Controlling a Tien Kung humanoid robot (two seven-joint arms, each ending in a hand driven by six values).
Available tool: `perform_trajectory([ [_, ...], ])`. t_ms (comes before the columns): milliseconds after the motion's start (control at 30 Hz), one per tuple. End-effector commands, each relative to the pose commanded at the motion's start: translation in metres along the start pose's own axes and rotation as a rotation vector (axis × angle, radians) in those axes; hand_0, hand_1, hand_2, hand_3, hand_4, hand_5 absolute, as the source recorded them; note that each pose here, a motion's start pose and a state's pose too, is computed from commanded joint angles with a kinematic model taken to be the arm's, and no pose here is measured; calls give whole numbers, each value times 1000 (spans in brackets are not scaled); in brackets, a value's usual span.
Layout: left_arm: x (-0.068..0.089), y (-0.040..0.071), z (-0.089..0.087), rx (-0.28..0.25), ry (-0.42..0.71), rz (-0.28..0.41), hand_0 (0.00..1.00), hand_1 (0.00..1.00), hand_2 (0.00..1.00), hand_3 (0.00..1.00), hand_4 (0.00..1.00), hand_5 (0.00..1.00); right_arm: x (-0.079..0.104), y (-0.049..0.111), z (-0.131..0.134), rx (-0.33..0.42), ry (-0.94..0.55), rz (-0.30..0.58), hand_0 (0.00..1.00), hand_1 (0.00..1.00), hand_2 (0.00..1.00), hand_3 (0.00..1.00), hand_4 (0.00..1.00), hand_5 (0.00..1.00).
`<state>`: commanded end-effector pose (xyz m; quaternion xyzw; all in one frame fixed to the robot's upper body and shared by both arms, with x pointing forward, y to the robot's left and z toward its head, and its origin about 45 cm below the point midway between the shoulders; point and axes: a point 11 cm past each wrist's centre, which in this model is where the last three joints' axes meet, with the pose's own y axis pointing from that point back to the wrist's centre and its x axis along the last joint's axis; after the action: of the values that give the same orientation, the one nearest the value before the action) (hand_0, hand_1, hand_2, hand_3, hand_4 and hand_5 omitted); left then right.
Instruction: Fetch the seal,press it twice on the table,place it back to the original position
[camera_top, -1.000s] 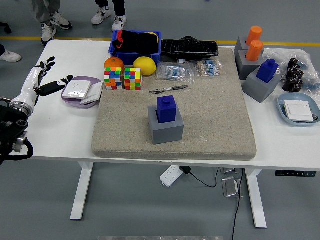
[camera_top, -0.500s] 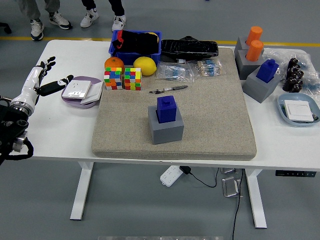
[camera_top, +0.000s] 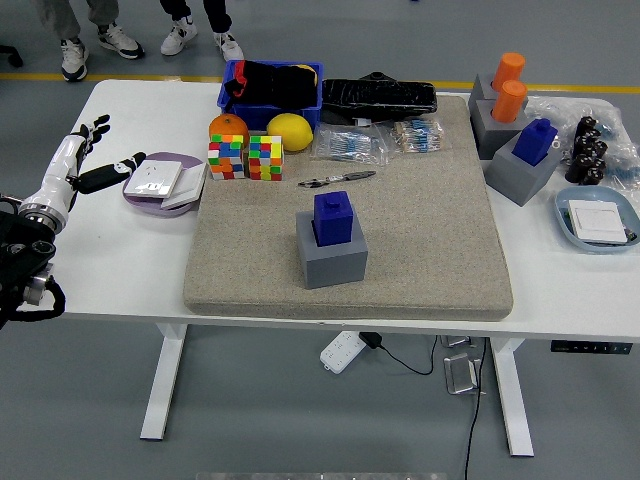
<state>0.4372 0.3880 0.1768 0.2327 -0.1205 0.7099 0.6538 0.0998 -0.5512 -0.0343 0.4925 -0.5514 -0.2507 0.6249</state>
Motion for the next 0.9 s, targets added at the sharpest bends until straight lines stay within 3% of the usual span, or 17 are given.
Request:
perform_trajectory([
  [900,3,-1,3,-8,3,10,998,986,962,960,814,273,0,0,0,1,-9,1,785,702,694,652,764,549],
])
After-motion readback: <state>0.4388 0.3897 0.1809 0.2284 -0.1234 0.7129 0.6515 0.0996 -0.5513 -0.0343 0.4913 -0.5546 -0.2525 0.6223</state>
